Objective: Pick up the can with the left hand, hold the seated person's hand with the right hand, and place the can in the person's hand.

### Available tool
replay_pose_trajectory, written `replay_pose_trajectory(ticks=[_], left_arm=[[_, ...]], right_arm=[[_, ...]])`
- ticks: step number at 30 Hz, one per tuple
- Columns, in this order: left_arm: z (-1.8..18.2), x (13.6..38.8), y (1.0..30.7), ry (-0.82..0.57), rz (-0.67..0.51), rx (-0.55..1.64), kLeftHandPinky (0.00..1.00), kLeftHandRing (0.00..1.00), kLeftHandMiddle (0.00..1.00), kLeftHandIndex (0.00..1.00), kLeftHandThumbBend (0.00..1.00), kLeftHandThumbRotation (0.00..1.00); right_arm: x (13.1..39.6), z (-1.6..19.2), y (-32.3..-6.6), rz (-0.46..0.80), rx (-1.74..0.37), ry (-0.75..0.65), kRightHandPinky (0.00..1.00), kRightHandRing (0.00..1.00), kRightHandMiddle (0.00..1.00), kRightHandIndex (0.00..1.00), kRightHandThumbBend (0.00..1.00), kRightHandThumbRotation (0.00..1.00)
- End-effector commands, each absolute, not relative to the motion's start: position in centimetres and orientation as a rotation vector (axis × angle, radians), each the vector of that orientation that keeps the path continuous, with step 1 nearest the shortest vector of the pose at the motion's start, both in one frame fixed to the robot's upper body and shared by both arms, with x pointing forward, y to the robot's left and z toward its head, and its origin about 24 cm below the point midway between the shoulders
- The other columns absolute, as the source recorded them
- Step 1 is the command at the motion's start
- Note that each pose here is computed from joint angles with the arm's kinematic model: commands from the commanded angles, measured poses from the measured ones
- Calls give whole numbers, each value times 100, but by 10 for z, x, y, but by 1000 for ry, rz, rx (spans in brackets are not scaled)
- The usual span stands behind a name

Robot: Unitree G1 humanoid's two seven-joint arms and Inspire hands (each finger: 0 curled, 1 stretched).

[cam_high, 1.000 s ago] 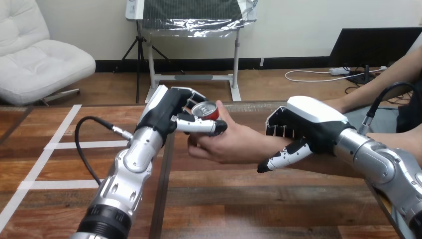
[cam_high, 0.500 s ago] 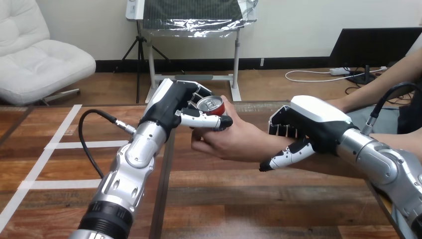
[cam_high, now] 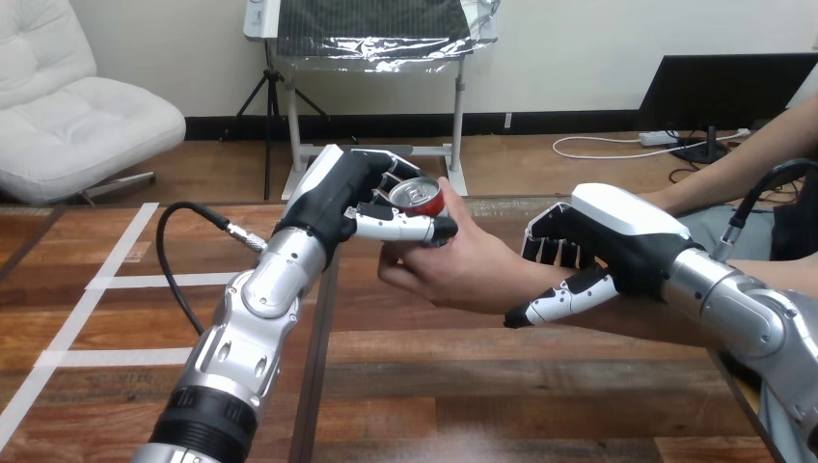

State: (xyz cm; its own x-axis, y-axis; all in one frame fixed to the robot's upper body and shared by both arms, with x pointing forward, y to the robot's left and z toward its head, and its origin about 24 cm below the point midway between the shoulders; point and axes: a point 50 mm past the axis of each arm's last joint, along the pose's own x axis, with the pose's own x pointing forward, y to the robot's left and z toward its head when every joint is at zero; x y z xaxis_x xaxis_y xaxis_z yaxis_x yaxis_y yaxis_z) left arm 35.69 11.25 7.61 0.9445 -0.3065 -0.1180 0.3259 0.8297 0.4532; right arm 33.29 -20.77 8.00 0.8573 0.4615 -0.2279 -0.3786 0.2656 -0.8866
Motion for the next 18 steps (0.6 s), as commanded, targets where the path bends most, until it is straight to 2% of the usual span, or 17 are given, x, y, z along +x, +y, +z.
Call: replay_pose_trajectory(ticks=[1, 7, 8, 10, 18], left_arm=[[100, 357, 91, -68, -383, 438, 71, 77, 77, 78, 69, 49], [98, 356, 93, -65, -383, 435, 77, 82, 82, 81, 68, 65], [98, 356, 93, -64, -383, 435, 79, 84, 83, 82, 71, 71], [97, 356, 94, -64, -383, 440, 82, 86, 85, 84, 74, 76], [94, 355, 97, -76, -383, 514, 89, 93, 93, 92, 89, 94]], right_arm=[[326, 73, -198, 624, -1124, -90, 42, 57, 63, 68, 96, 64], [324, 73, -199, 634, -1119, -93, 53, 69, 72, 77, 99, 76], [324, 74, -199, 635, -1117, -94, 54, 71, 74, 80, 100, 79], [323, 74, -200, 640, -1113, -94, 56, 73, 76, 82, 100, 81], [321, 74, -200, 645, -1099, -95, 60, 79, 83, 90, 100, 89]])
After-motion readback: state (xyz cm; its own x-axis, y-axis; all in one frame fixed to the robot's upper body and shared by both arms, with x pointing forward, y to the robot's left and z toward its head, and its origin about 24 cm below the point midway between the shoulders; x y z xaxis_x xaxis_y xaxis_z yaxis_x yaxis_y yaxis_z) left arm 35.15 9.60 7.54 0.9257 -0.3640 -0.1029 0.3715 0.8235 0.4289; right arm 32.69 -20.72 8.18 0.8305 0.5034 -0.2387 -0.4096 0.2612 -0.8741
